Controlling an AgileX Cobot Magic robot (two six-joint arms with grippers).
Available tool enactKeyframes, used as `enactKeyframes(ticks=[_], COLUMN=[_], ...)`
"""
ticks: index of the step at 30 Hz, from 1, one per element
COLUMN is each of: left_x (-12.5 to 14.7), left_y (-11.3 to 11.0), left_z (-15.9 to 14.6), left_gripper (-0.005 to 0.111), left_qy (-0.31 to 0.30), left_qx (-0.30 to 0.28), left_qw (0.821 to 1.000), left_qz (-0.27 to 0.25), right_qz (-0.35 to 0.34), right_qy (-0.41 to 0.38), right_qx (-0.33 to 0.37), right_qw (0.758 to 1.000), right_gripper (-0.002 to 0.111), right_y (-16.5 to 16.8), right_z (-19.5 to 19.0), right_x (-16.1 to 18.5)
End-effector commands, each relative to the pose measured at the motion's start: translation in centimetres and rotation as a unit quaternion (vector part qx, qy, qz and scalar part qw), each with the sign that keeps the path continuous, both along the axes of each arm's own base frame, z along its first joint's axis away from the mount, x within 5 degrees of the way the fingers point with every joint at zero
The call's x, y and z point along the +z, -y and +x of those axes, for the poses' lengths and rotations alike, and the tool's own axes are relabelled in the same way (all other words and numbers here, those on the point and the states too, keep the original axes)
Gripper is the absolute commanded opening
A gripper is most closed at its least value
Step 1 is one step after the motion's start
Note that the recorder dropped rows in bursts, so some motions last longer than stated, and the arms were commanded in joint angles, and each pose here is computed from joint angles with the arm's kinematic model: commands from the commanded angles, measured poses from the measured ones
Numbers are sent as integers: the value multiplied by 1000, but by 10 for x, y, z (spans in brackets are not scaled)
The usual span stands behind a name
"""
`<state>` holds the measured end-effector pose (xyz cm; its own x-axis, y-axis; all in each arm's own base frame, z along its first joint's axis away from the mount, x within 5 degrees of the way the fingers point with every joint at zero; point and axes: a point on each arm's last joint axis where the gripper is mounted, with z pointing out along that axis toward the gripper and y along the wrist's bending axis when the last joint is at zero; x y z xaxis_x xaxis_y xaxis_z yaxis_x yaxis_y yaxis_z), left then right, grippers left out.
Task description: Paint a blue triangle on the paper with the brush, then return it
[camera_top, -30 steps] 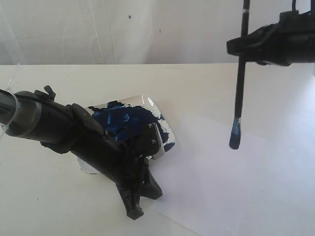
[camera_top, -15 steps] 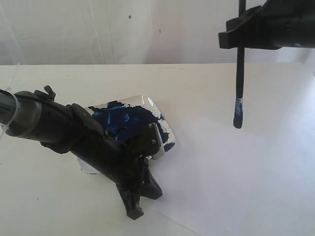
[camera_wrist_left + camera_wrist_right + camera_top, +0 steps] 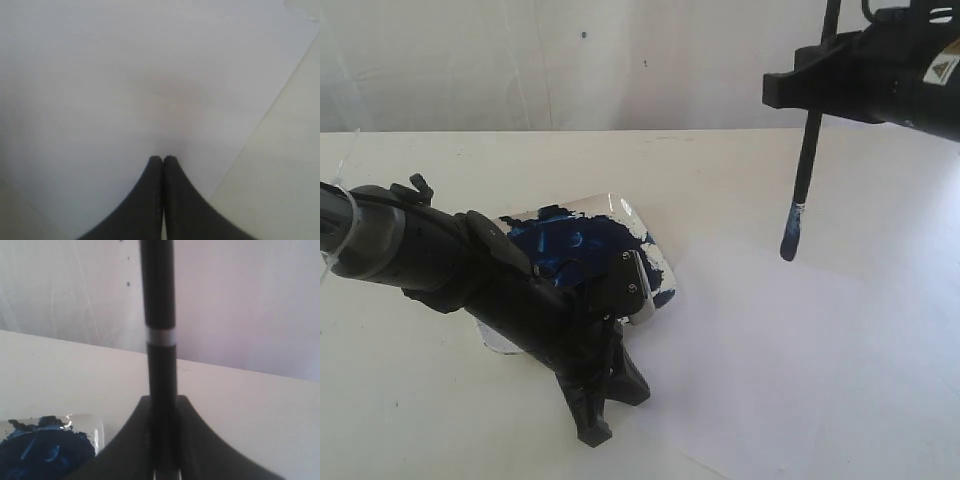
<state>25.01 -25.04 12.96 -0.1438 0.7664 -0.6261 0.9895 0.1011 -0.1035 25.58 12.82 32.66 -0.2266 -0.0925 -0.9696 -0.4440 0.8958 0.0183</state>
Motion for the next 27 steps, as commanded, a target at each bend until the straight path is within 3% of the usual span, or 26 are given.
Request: enactKeyframes(ticks=[1,5,9,14,19,27], left_x=[4,4,4,4,4,4], left_y=[2,2,2,2,2,2], left_z=[-2,-2,-2,-2,-2,-2], left_gripper=[0,0,0,0,0,0], left_qy=[-1,0,0,0,0,0], left_qx=[-1,0,0,-1,-1,-1], left_qw=[1000,1000,1000,1000,1000,1000], left_qz=[-4,-4,-4,-4,-4,-4], right_qz=[40,26,38,28,61,73], right_qy=[47,36,27,68,58,44], right_qx=[78,168,156,225,301,352], right_qw=[995,985,987,971,950,932], right_gripper=[0,0,0,0,0,0], right_y=[-4,0,15,9,4,11], right_z=[-9,-13,-8,-10,3,18], right_x=[0,-3,-3,-3,-26,-56])
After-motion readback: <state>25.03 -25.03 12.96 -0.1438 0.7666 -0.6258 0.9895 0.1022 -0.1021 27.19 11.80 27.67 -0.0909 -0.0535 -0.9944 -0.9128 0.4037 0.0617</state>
